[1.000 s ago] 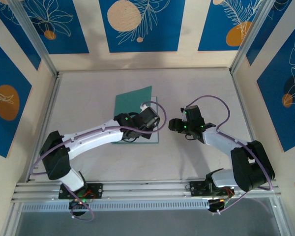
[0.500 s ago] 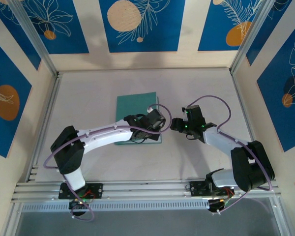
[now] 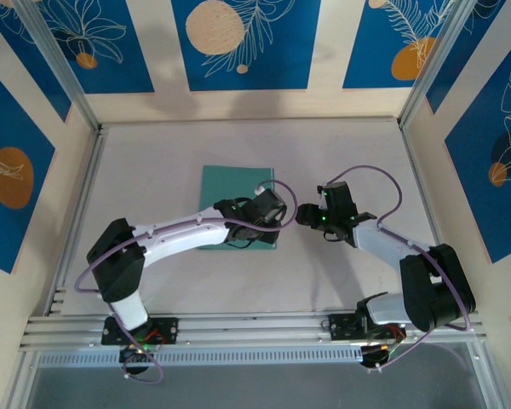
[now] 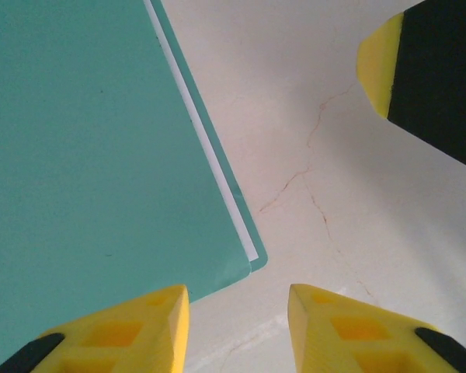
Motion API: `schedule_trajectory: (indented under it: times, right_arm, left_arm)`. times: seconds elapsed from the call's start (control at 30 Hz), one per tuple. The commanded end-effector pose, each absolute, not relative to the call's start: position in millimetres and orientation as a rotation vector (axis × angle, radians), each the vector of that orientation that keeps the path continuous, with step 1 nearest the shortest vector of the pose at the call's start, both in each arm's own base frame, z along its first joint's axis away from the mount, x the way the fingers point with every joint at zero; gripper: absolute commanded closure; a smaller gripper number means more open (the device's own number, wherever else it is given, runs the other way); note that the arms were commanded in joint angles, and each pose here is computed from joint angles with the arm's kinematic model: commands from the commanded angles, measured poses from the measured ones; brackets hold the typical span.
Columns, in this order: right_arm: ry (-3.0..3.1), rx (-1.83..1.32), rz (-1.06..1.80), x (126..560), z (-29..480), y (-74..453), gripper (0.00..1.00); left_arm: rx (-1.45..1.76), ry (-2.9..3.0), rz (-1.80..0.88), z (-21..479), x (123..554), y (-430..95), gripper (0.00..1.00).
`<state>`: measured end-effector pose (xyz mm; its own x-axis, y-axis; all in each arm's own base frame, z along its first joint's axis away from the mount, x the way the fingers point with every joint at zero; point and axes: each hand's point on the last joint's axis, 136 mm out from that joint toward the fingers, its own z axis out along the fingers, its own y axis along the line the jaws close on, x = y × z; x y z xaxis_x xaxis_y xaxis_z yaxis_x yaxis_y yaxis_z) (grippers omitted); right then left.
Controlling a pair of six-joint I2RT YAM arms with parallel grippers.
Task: Put the files into the folder
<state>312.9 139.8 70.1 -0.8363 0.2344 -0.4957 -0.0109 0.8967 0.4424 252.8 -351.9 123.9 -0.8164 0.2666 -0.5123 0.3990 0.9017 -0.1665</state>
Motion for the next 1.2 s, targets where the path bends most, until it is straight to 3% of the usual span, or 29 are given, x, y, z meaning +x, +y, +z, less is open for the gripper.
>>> schedule_trajectory:
  times: [0.0, 0.17, 0.5, 0.6, 0.7, 0.8, 0.93, 1.17]
  right_arm:
    - [2.486, 0.171, 0.609, 315.2, 78.3, 140.4, 0.44]
    - [2.478, 0.166, 0.61, 314.3, 79.8, 139.7, 0.44]
    - [2.349, 0.219, 0.538, 311.8, 106.5, 109.7, 0.38]
    - [2.308, 0.267, 0.531, 310.3, 122.6, 94.6, 0.34]
    - [2.265, 0.299, 0.489, 311.2, 137.8, 79.7, 0.24]
    - [2.244, 0.347, 0.412, 313.6, 145.9, 62.4, 0.11]
    - [2.209, 0.407, 0.274, 319.7, 152.3, 38.4, 0.02]
    - [2.103, 0.394, 0.052, 332.5, 158.1, 6.8, 0.01]
  left_arm:
    - [0.456, 2.499, -0.422, 161.8, 255.5, -352.9, 0.57]
    - [0.429, 2.451, -0.384, 179.9, 263.8, -337.1, 0.44]
    - [0.331, 2.227, -0.022, 213.3, 307.3, -255.3, 0.0]
    - [0.286, 2.127, 0.153, 216.9, 321.5, -214.5, 0.0]
    - [0.201, 2.049, 0.28, 218.7, 333.0, -171.0, 0.0]
    - [0.076, 2.046, 0.278, 208.9, 341.0, -128.1, 0.0]
    - [-0.026, 1.989, 0.306, 198.9, 341.3, -78.7, 0.0]
    - [-0.163, 1.94, 0.337, 163.5, 334.6, -8.1, 0.0]
